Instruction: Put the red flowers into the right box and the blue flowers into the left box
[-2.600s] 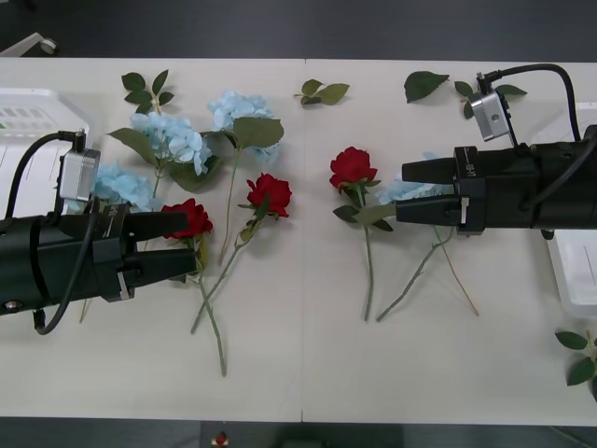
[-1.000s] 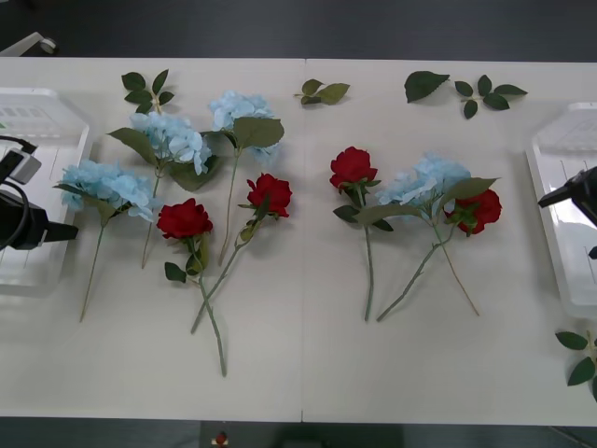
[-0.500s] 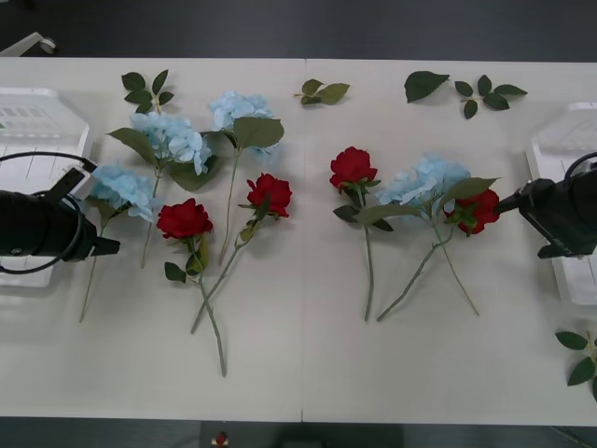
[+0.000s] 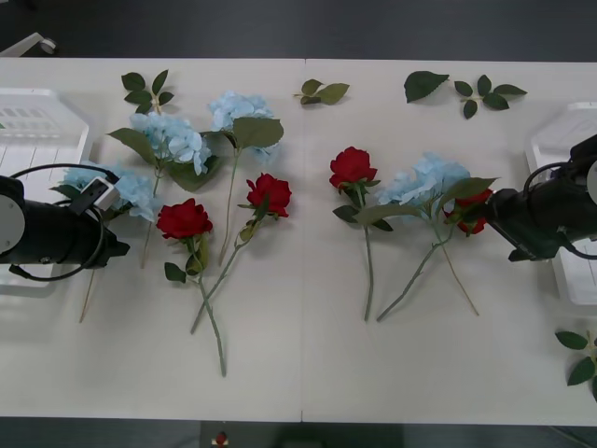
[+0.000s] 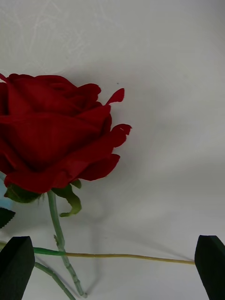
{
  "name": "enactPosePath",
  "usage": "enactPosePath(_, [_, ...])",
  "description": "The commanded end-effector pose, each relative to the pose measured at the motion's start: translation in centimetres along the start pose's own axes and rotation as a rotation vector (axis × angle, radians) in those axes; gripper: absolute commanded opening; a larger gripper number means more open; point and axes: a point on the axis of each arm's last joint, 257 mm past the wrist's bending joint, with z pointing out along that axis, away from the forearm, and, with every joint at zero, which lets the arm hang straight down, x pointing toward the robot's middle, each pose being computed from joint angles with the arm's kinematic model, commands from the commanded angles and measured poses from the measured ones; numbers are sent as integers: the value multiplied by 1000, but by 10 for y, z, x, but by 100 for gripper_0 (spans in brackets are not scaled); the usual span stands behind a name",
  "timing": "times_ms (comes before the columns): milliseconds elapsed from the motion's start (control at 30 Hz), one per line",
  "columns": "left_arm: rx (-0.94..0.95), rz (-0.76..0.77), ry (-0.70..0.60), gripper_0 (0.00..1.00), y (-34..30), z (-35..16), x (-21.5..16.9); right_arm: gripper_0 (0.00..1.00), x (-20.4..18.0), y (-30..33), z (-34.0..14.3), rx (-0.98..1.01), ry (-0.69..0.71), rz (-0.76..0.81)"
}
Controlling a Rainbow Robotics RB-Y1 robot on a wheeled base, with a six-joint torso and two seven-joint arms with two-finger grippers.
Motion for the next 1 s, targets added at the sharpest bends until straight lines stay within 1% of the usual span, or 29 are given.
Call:
enactPosePath(33, [-20,-4,2,0,4,-1,1,100,-2,17,2,-28,-13,-78])
enactPosePath(267, [-30,-9,14,0,10,-5,5,100,3,25,16,-44,-12,-83])
enactPosePath(433, [-39,-16,-17,0,27,-30,-12,100,4,30,23,-50,-9,-77])
enactPosePath(533, [-66,-39,-57,0,51,-61,-30,100,4,33,27,-53,-8,-75])
enactPosePath(600, [-71,-92,-88,0,71,-92,-43,100,5,35,31,-60,-9,-72])
enactPosePath(633, [-77,-101,-91,0,77,-100,-45,100,5,35,32,-60,-10,-73])
enactPosePath(700, [-123,-128,-120,0,105,-135,-57,100,6,37,35,-65,-9,-71])
enactPosePath(767, [-173,-138,-142,0,128,-159,-64,85,6,38,36,-65,-8,-70])
enactPosePath(800, [-208,-154,-148,0,144,-175,-63,71,6,38,37,-65,-8,-69])
enactPosePath(833, [-226,-162,-153,0,153,-182,-63,65,7,38,37,-65,-5,-68])
enactPosePath(900, [-280,-207,-162,0,181,-207,-56,37,8,40,38,-66,-5,-69])
enactPosePath(933, [-301,-229,-165,0,193,-217,-52,26,9,41,39,-66,-5,-72])
enactPosePath(967, [-308,-241,-168,0,198,-222,-50,21,9,41,39,-67,-4,-71])
enactPosePath(1000, [-327,-268,-168,0,209,-231,-44,9,9,41,40,-66,-5,-71])
